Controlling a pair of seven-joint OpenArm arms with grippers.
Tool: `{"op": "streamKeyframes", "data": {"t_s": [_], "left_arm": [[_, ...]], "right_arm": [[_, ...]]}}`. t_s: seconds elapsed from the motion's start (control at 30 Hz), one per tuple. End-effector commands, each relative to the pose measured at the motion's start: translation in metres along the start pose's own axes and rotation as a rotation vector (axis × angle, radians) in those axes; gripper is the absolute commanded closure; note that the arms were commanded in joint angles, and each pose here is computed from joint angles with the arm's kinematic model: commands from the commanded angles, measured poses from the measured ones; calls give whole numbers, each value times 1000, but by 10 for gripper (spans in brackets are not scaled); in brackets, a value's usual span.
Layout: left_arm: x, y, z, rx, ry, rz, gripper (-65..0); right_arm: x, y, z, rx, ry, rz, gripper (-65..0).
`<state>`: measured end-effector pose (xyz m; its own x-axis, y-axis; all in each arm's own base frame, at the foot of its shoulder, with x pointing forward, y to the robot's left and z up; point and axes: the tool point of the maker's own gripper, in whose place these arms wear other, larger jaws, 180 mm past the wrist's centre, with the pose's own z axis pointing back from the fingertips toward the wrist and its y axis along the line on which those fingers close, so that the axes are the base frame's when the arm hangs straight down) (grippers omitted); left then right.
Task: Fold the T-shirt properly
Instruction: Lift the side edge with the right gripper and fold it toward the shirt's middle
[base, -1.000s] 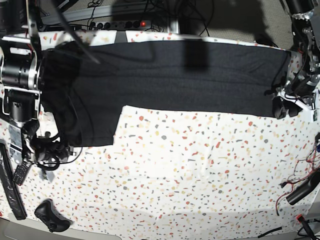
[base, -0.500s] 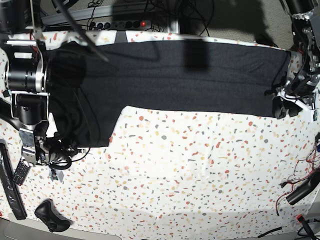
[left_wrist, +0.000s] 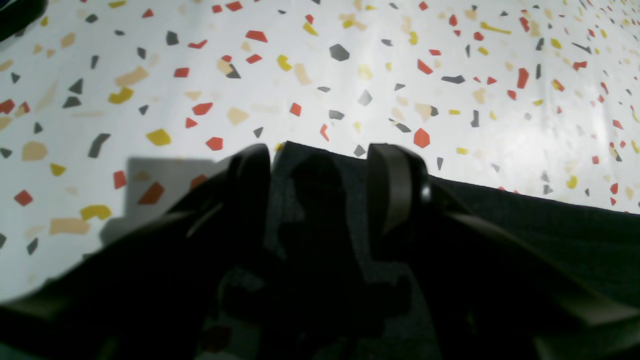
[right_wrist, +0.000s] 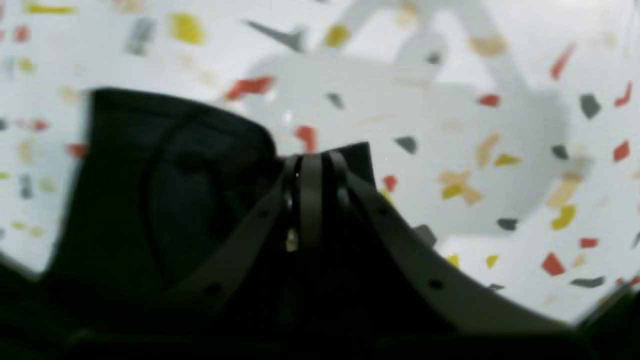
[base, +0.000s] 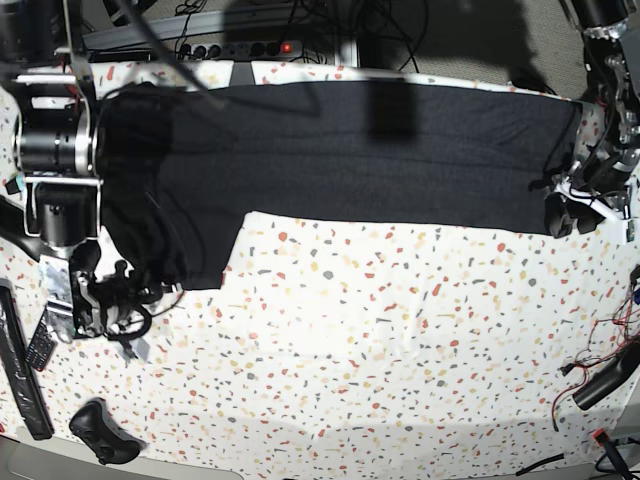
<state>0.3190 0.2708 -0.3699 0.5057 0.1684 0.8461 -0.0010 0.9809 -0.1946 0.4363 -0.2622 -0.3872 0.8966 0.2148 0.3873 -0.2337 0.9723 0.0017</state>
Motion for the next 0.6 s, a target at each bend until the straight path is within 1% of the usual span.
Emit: {"op": "streamKeyframes", "data": {"t_s": [0.0,0.13,0.23,0.33,0.43,0.57], "left_arm": [[20,1,2,-7,-58,-17,-296],[20,1,2,-7,-58,-17,-296],[20,1,2,-7,-58,-17,-296],[20,1,2,-6,-56,-17,-296],[19,1,2,-6,-51,-18,-296],[15,4,1,13,-26,-49,-296]], "right_arm": [[30,-4,22,-4,-82,28,0],[29,32,36,60,-138,127,0],[17,62,46,85,-187,209,0],[-5,90,51,99,-200,279,0],[-29,118,54,156,-224,310,0],[-57,146,67,184,-251,370,0]]}}
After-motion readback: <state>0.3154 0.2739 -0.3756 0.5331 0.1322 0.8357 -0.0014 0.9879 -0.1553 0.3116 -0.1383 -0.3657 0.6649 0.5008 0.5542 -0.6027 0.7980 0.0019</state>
